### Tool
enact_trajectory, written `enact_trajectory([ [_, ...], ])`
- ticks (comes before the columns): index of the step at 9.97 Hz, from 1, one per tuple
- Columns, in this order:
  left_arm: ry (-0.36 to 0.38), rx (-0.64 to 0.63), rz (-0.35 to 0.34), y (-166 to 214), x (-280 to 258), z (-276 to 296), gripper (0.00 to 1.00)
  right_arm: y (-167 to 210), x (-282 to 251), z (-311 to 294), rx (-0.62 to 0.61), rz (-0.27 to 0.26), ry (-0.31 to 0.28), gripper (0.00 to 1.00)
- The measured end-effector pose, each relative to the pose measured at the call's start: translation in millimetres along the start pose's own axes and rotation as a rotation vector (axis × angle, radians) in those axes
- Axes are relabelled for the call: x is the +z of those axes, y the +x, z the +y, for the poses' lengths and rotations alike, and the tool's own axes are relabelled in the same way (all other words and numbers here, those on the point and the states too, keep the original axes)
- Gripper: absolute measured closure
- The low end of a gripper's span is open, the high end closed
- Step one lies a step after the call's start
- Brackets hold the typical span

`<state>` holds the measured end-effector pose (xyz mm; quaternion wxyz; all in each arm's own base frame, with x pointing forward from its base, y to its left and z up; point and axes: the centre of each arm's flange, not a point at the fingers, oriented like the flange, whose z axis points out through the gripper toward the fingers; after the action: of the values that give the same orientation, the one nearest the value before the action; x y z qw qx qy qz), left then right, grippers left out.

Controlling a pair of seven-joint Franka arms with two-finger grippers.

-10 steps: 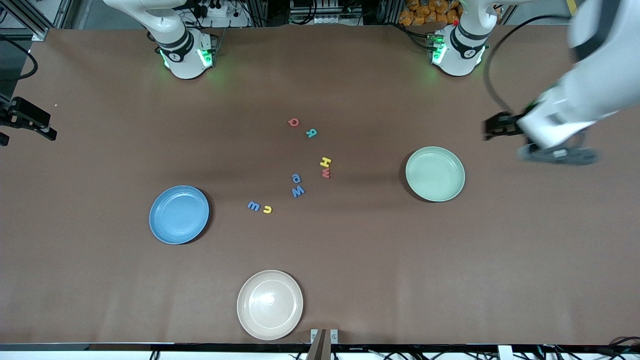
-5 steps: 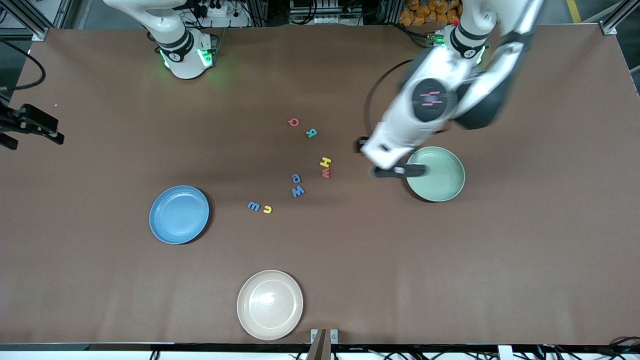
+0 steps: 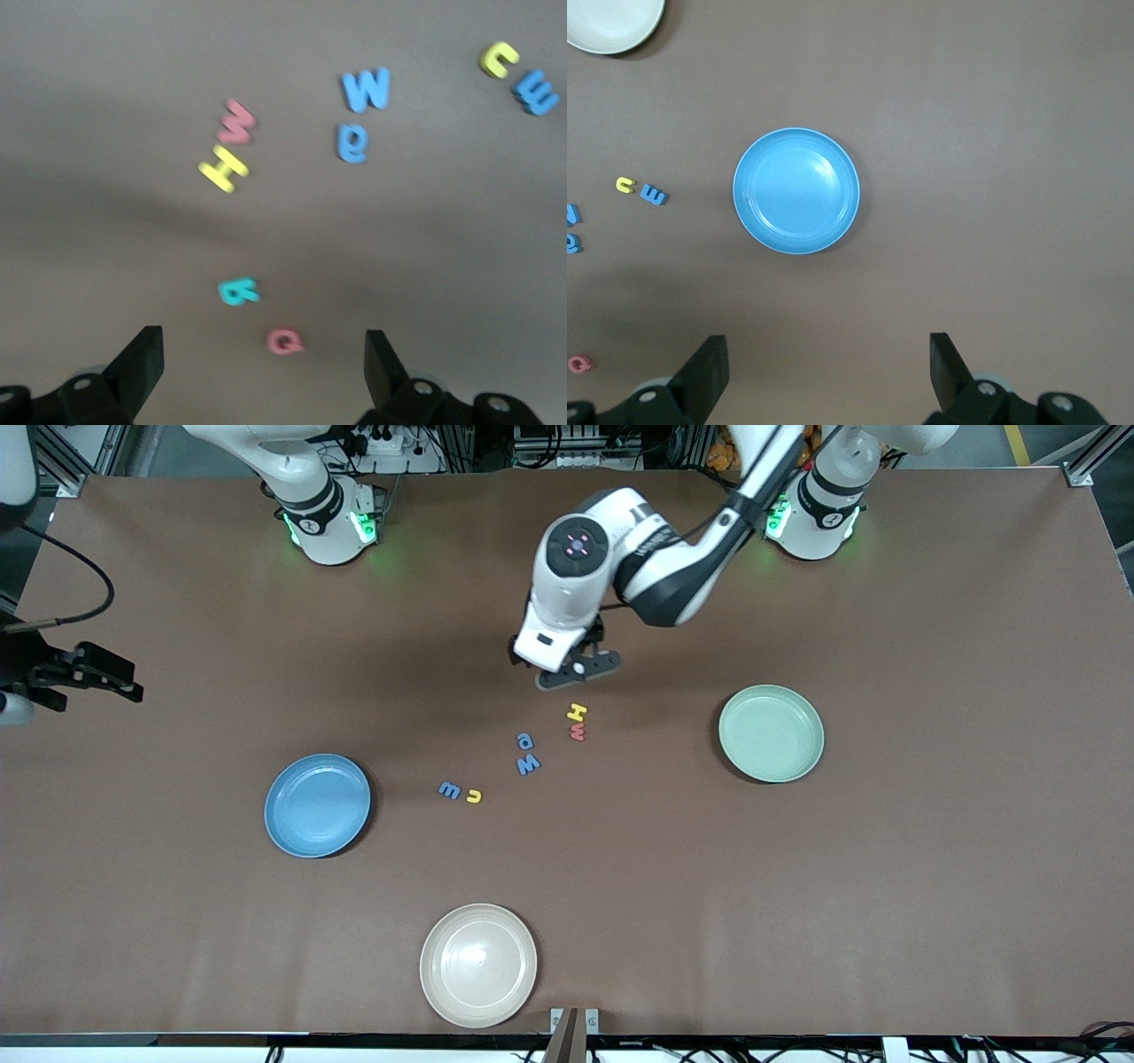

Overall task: Sort upper and lower case letters into plates
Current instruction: 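Lower the left gripper and grasp the pink Q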

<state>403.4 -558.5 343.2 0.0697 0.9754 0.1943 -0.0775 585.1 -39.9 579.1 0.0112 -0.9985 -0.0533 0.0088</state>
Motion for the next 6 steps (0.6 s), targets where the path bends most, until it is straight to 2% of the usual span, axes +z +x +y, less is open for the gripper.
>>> enact_trajectory([
  [3, -0.053, -0.169, -0.002, -65.4, 56.8, 22.8, 0.00, 9.7, 17.5, 1.6, 0.001, -0.016, -0.001, 0.00],
  [5, -0.013, -0.253, 0.003, -94.5, 96.2, 21.7, 0.00, 14.0, 28.5, 2.6, 0.003, -0.034, 0.000, 0.00],
  [6, 0.018, -0.297, 0.017, -96.0, 117.4, 17.2, 0.00, 16.3, 34.1, 3.3, 0.003, -0.042, 0.000, 0.00],
])
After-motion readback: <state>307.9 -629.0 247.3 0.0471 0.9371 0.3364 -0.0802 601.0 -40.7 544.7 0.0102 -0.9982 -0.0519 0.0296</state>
